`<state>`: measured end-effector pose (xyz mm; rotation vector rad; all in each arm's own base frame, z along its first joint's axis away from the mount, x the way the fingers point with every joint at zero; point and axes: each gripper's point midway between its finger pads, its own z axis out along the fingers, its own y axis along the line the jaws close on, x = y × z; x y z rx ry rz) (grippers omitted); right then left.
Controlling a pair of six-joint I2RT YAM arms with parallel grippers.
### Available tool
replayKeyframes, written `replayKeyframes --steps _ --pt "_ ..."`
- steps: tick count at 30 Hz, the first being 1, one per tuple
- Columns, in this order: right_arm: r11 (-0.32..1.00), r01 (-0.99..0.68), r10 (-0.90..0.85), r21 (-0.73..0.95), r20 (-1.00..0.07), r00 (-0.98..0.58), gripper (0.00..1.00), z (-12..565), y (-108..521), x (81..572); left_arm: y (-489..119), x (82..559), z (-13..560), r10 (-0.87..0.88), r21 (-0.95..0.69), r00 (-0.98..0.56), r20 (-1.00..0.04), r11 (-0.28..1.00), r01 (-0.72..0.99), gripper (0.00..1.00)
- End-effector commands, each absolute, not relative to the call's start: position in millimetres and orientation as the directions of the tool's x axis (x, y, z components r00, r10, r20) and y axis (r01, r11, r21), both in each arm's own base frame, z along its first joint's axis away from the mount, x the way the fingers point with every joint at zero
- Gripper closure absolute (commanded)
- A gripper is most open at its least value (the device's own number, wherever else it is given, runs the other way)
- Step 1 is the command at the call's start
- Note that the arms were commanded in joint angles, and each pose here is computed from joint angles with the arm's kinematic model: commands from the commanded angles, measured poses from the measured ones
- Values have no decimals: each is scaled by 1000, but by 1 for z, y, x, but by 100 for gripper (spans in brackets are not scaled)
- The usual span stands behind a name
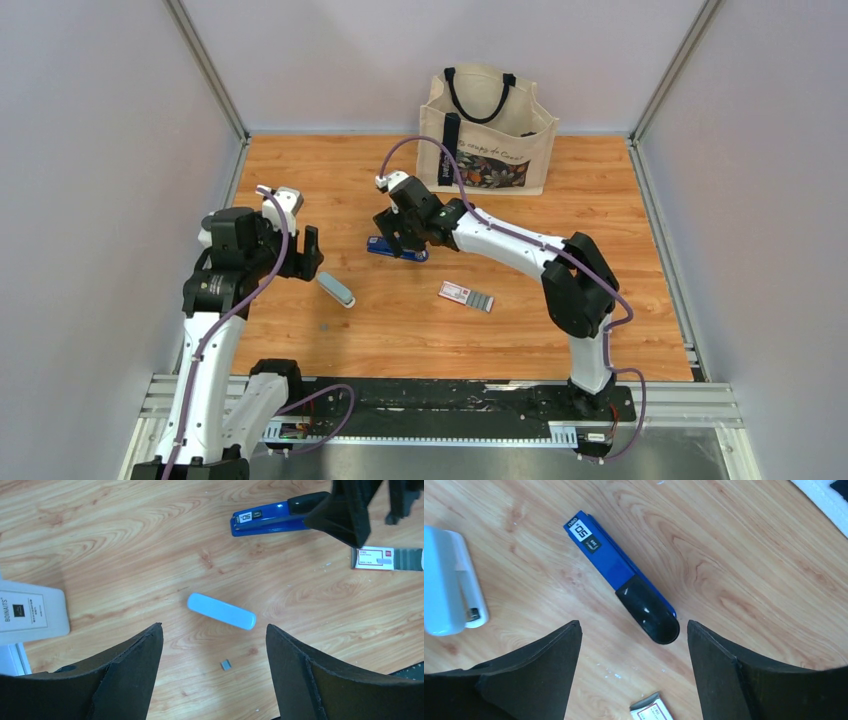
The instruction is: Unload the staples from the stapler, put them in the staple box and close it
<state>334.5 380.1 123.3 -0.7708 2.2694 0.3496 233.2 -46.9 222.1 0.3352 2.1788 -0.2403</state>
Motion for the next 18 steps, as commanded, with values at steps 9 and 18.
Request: replayKeyframes --steps 9,18 --pt "686 -726 -564 -46 -664 -490 19 99 391 352 -60 224 213 240 -44 -546 -802 890 455 16" --pt "691 -720 -585 -66 -635 -504 25 83 384 360 -64 222 210 243 -57 -545 -802 878 475 15"
